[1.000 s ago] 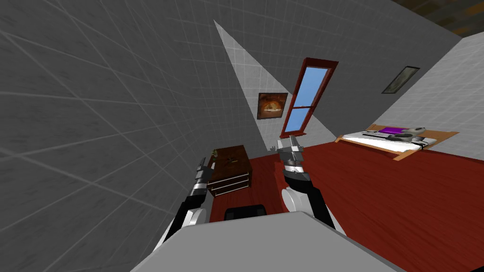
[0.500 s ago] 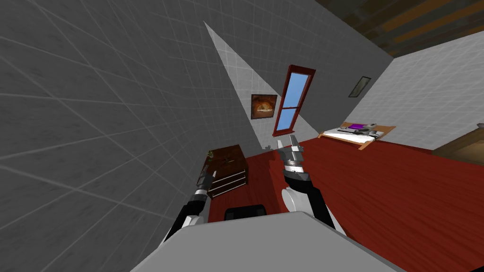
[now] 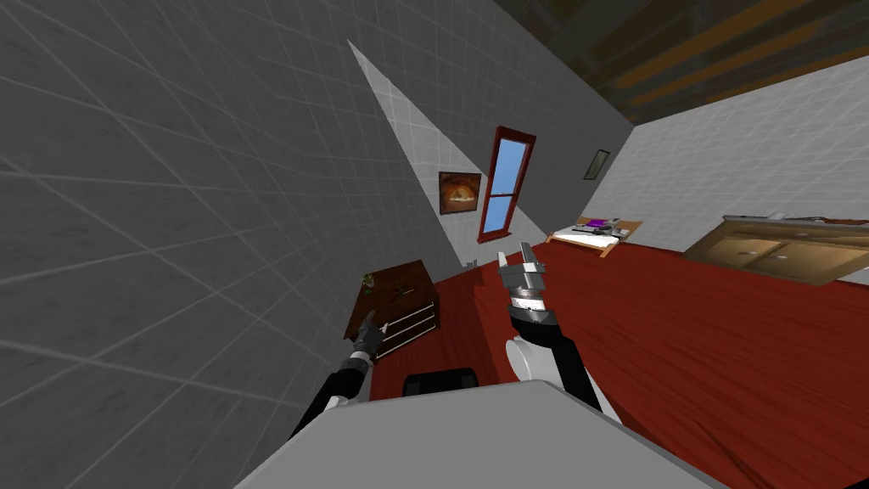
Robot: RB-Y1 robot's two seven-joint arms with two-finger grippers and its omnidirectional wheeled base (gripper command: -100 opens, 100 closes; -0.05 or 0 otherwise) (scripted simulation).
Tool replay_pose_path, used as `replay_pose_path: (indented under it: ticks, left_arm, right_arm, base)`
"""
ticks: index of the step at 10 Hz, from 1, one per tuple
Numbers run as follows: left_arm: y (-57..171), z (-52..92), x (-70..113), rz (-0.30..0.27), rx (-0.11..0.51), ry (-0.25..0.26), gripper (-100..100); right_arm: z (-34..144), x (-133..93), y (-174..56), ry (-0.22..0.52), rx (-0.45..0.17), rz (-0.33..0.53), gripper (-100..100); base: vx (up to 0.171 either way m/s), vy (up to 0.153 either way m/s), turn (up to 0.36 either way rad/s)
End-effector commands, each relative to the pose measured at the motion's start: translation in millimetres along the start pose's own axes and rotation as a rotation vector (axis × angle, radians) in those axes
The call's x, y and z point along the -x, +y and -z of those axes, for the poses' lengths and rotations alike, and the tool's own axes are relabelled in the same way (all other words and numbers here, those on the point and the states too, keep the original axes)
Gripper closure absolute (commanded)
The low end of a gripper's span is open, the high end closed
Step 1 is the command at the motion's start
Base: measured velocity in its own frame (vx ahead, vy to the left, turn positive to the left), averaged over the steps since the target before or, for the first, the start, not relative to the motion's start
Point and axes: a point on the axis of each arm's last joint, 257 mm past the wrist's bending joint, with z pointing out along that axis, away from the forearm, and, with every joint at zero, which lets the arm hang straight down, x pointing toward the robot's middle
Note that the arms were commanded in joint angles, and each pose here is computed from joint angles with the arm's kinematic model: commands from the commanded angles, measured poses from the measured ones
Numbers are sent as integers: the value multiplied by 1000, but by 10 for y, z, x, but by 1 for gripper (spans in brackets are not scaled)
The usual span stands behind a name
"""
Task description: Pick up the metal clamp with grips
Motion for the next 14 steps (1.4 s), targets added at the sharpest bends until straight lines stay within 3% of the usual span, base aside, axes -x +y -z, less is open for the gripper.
replay_pose_path:
  ticks: [1, 2, 3, 4, 6, 7, 9, 10, 12, 13, 14]
  left_arm:
    - [39, 13, 23, 31, 10, -9, -100]
    - [329, 77, 262, 44, 98, -51, -100]
    - [334, 79, 277, 76, 98, -57, -100]
    - [573, 157, 481, 81, 177, -93, -100]
    - [618, 177, 537, 124, 184, -110, -100]
    - [846, 283, 755, 137, 260, -151, -100]
    - [885, 305, 801, 173, 265, -167, -100]
    - [1106, 447, 1042, 190, 340, -217, -100]
    - [1130, 464, 1069, 224, 341, -229, -100]
    - [1321, 629, 1316, 245, 409, -283, -100]
    - [1348, 649, 1338, 277, 412, -294, -100]
  right_arm:
    - [0, 0, 0, 0, 0, 0, 0]
    - [0, 0, 0, 0, 0, 0, 0]
    - [0, -1, 0, 0, 0, 0, 0]
    - [0, 0, 0, 0, 0, 0, 0]
    - [0, 0, 0, 0, 0, 0, 0]
    - [0, 0, 0, 0, 0, 0, 0]
    - [0, 0, 0, 0, 0, 0, 0]
    - [0, 1, 0, 0, 0, 0, 0]
    - [0, 0, 0, 0, 0, 0, 0]
    - [0, 1, 0, 0, 0, 0, 0]
    - [0, 0, 0, 0, 0, 0, 0]
  base:
    - [-20, 2, 46]
    - [-27, -12, -270]
    - [-40, -1, -189]
    - [-46, -6, -317]
    - [-24, 1, -76]
    - [-14, -7, -324]
    - [-12, 2, -78]
    - [-11, -10, -293]
    - [-8, 1, -108]
    - [-3, -12, -315]
    - [-4, 0, -183]
